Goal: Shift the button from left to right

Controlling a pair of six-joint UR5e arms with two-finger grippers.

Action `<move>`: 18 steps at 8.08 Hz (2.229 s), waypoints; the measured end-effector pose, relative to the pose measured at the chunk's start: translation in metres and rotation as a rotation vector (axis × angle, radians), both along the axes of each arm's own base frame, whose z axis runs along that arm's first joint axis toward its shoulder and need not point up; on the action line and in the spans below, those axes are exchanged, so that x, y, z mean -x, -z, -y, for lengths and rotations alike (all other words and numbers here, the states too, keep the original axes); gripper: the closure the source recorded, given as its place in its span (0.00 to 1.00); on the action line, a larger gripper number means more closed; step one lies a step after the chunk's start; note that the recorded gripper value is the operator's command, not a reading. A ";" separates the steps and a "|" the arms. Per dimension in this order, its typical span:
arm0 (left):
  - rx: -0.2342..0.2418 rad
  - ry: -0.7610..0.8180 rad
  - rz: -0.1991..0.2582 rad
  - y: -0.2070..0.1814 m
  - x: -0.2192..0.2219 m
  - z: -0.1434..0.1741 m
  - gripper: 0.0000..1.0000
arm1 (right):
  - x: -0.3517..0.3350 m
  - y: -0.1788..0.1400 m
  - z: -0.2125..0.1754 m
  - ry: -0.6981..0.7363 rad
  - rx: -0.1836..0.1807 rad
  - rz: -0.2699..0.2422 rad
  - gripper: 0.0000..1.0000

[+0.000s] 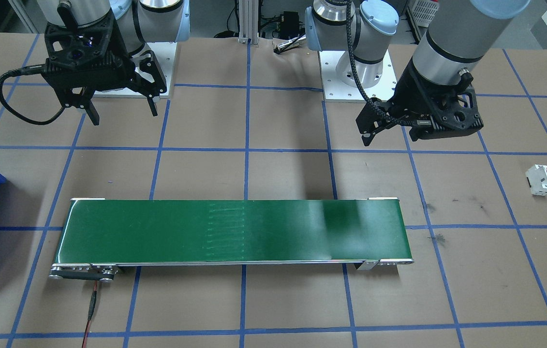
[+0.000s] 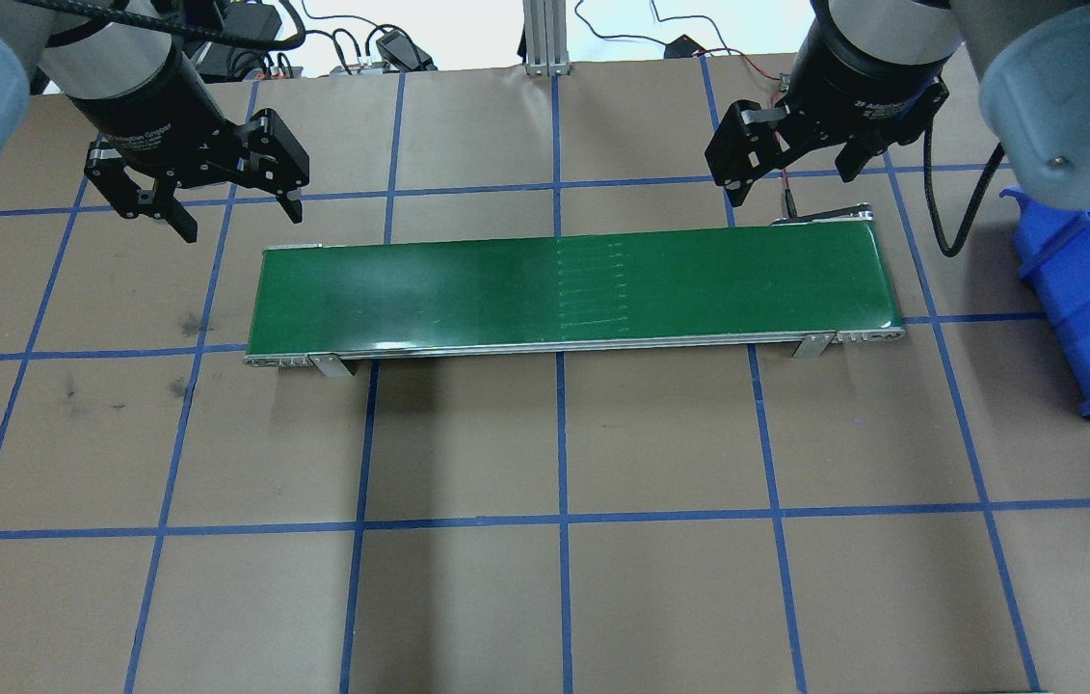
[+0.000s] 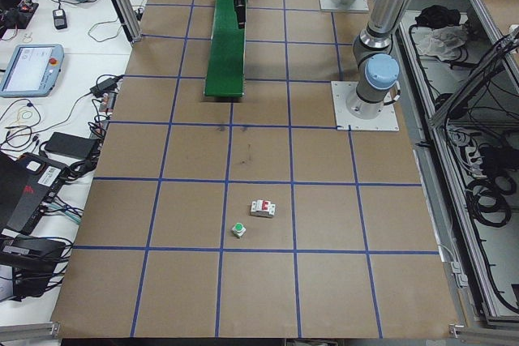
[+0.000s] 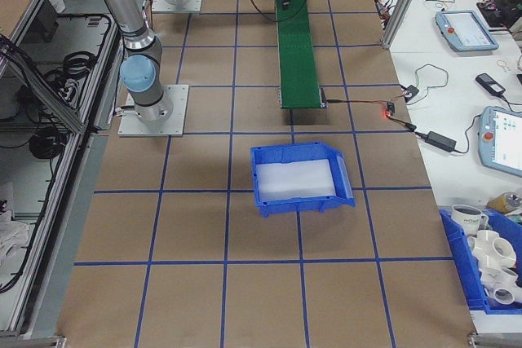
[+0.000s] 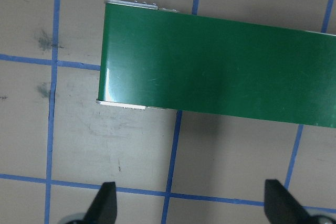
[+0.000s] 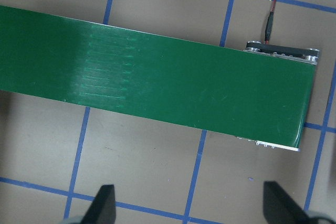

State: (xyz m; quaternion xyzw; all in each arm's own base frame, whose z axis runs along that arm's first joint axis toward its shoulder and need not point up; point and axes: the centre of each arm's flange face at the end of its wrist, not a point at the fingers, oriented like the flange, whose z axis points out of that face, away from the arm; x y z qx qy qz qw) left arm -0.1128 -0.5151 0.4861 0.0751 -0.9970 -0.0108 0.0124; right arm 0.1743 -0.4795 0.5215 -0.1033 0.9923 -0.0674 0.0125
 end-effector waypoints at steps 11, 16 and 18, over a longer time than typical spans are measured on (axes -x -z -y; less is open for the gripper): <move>-0.118 0.338 0.012 0.038 -0.296 -0.005 0.00 | -0.001 0.003 -0.001 0.017 -0.015 0.007 0.00; -0.111 0.587 -0.031 0.144 -0.516 -0.042 0.00 | -0.001 0.002 0.000 0.014 -0.008 0.005 0.00; -0.074 0.715 0.052 0.171 -0.568 -0.037 0.00 | 0.000 0.002 -0.001 0.016 -0.008 0.004 0.00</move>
